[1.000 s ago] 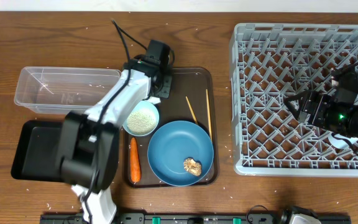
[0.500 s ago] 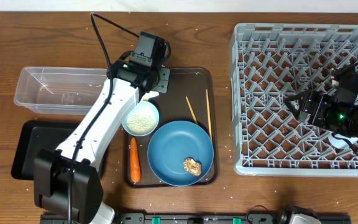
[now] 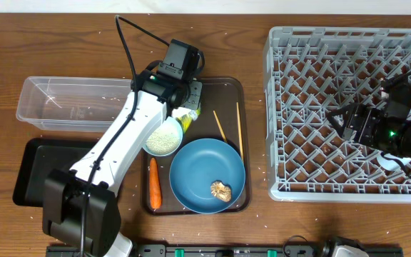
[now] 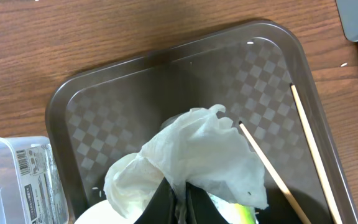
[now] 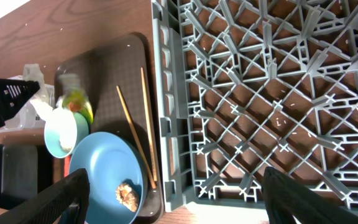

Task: Sort waste into correct bins and load items into the dishwasher rack
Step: 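Carry the tissue to the clear plastic bin and release it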

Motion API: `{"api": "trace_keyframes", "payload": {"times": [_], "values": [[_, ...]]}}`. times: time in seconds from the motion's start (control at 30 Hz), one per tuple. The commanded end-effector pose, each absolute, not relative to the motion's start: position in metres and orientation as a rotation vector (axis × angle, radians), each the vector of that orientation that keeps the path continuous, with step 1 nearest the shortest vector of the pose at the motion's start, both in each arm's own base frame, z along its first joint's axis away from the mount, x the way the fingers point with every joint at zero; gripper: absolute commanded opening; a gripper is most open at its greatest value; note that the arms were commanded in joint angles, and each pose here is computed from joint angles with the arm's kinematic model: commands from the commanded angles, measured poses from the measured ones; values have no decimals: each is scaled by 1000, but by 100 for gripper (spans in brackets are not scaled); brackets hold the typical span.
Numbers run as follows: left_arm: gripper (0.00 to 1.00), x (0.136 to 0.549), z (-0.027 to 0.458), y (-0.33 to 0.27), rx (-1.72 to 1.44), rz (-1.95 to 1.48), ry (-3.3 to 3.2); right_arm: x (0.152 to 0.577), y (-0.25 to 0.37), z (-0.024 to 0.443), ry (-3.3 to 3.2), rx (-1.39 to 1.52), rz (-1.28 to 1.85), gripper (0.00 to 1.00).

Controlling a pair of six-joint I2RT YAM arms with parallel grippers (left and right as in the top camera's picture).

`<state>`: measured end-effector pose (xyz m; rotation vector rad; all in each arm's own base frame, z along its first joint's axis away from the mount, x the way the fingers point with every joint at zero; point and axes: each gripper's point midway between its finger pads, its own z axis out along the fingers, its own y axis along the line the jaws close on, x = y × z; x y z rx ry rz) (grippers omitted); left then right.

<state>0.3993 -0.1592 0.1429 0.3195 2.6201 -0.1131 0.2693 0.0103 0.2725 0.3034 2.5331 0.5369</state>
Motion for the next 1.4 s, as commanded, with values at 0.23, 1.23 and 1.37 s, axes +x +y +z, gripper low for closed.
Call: {"api": "trace_keyframes", "payload": {"times": [0.23,1.23,1.37], "values": [[6,408,150,-133,293,98,2588,269,14,272,2540,287,539,82],[48,425,146,-20,-265,-46,2644,269,14,272,2537,285,538,84],[48,419,142,-72,-18,-206,2674,269,14,272,2538,285,538,85]]}}
